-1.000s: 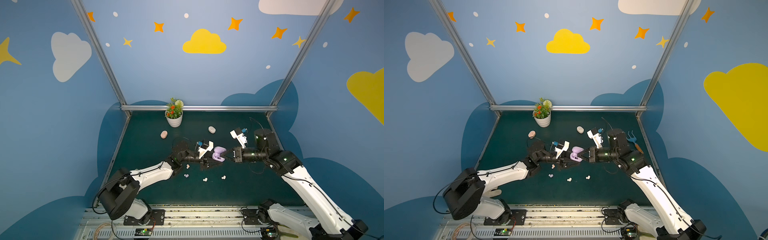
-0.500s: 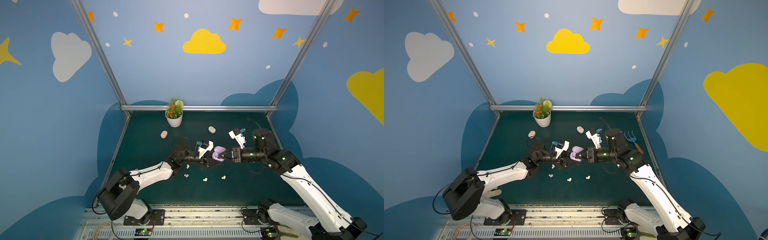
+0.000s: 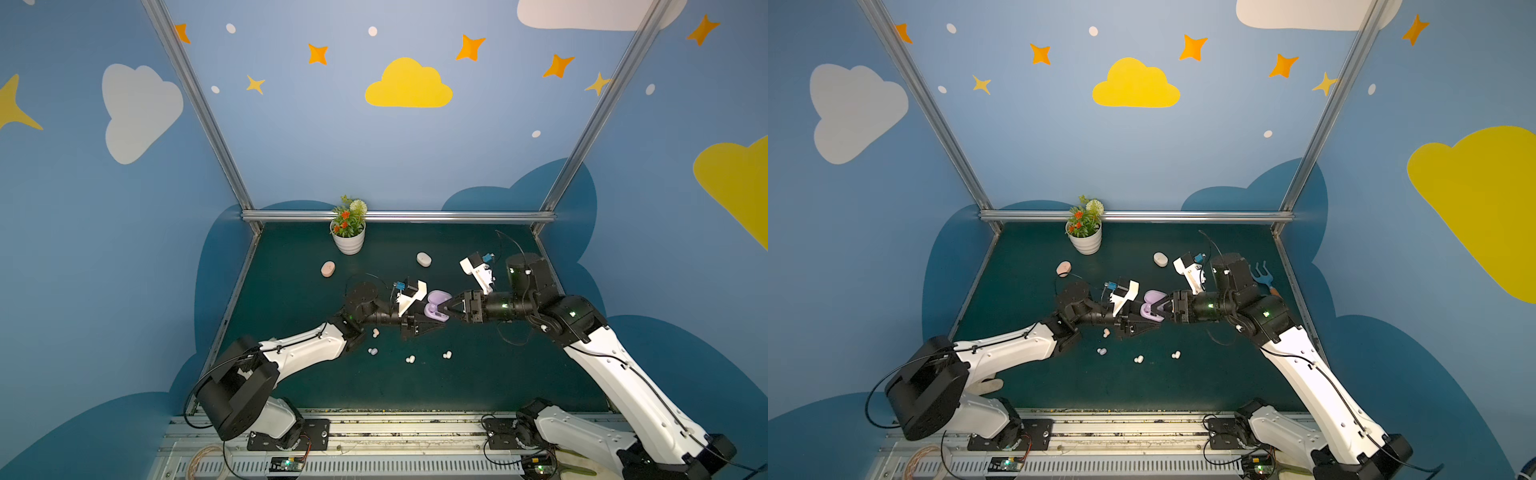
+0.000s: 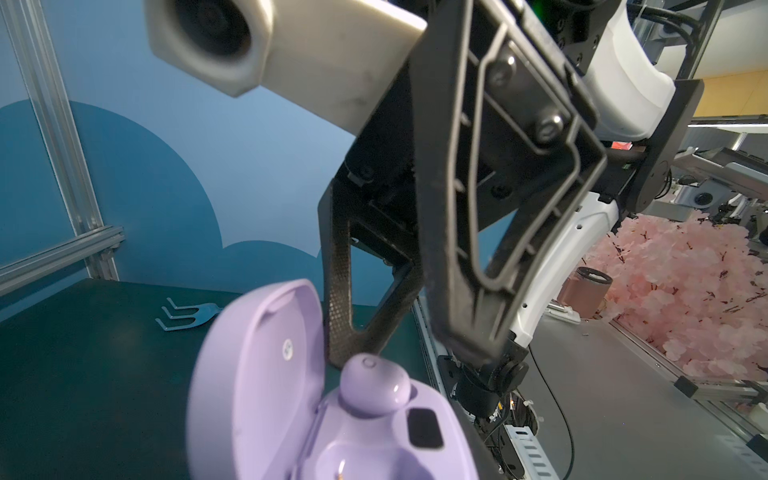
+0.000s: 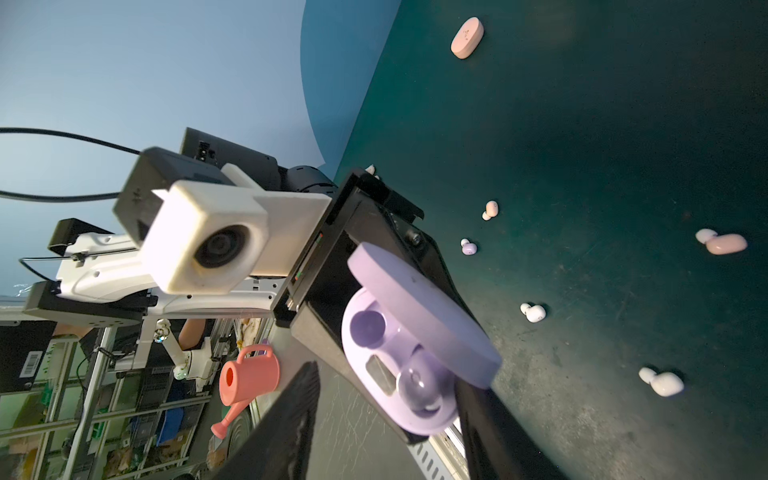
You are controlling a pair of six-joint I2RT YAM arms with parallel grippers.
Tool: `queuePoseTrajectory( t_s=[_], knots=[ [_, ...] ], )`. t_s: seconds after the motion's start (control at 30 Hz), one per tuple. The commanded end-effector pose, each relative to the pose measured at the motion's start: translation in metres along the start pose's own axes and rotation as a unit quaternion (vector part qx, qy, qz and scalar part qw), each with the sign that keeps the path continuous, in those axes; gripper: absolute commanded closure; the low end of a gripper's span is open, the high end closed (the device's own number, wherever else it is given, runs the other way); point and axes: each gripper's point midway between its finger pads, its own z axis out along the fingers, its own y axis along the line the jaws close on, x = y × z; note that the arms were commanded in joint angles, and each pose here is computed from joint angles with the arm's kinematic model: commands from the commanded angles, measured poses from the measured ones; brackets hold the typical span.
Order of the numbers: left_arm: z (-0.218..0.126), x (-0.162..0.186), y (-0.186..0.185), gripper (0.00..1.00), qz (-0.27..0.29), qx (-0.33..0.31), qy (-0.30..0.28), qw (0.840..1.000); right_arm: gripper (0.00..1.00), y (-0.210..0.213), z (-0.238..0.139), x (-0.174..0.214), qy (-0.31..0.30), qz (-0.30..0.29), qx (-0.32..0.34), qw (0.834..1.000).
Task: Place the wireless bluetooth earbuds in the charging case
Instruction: 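Open the right gripper to drop the lavender earbud into the case slot, then swing the right gripper over the second earbud while the left gripper holds the case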
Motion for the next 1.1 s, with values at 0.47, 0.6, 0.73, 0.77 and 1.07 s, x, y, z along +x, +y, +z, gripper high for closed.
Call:
queuePoseTrajectory(
  t_s=[0.47,0.6,0.73,0.77,1.07],
  knots=[
    [-0.025,0.003,0.029,0.80,-0.025,-0.050,-0.005,0.998,0.32,0.007,-0.009,0.012,-0.001,-0.013,0.019,1.000],
    [-0.044,0.008,0.043,0.80,-0.041,-0.084,0.007,0.996,0.30,0.003,-0.003,0.023,0.006,-0.012,0.031,0.999],
    [-0.074,0.012,0.064,0.80,-0.060,-0.135,0.007,0.989,0.30,-0.012,0.020,0.044,0.032,-0.026,0.058,0.997],
    [-0.082,0.012,0.070,0.80,-0.066,-0.149,0.006,0.987,0.29,-0.018,0.028,0.050,0.041,-0.032,0.068,0.996],
    [-0.143,0.002,0.119,0.80,-0.072,-0.247,-0.008,0.966,0.29,-0.047,0.128,0.097,0.129,-0.122,0.129,0.976]
  ],
)
